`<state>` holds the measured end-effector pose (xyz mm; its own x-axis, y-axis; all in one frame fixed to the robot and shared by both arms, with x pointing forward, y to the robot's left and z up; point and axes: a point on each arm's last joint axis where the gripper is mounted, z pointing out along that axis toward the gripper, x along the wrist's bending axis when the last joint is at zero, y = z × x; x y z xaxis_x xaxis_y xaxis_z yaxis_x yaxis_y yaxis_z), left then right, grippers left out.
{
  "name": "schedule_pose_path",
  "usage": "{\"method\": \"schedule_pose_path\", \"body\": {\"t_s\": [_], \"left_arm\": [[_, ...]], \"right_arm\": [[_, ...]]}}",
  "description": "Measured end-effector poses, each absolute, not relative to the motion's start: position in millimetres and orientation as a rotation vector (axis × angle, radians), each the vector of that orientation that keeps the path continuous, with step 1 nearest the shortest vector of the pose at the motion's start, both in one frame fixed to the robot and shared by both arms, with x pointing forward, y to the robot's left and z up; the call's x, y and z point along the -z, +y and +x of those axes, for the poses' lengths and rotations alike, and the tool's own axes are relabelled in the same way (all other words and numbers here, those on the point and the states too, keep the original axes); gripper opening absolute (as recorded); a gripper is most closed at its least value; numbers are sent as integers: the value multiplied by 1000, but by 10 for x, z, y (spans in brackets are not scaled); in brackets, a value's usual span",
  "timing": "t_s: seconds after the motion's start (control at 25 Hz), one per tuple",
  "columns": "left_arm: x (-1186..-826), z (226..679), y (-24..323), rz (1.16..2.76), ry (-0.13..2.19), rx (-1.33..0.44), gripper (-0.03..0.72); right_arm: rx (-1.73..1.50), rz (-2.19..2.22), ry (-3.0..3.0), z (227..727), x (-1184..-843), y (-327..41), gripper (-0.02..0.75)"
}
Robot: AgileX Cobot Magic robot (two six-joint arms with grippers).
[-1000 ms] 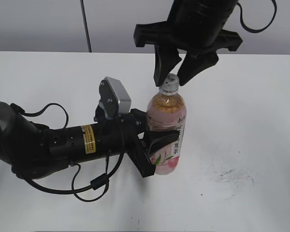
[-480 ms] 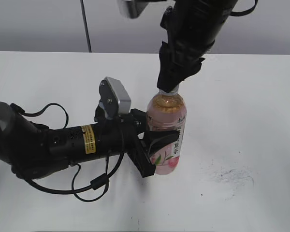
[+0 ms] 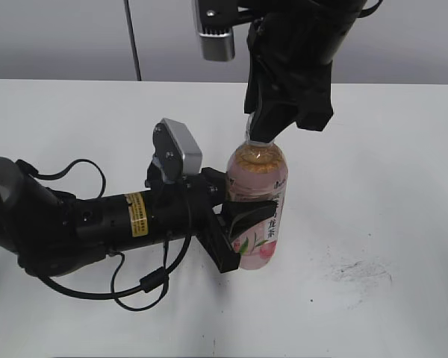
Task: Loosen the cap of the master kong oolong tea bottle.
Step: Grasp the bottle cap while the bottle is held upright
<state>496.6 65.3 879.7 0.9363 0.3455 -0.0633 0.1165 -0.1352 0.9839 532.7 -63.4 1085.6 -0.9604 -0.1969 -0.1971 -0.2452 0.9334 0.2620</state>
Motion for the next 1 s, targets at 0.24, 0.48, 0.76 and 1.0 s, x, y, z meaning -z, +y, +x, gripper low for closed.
{"method": "schedule_pose_path", "body": {"t_s": [0.24, 0.48, 0.76, 1.0], "left_arm": [[-8797, 4966, 653, 1707, 352, -204, 280], [-8796, 4964, 652, 1707, 351, -204, 280], [-8796, 4964, 652, 1707, 351, -204, 280], [-8796, 4964, 652, 1707, 350, -203, 280]], "right_arm": [[-441, -333, 2926, 5321, -10858, -627, 276], [-455, -191, 2953, 5318, -10857, -623, 412], [-616, 202, 2975, 5254, -11031, -593, 501], [-658, 1338, 2676, 5345, -11261, -660, 563]]}}
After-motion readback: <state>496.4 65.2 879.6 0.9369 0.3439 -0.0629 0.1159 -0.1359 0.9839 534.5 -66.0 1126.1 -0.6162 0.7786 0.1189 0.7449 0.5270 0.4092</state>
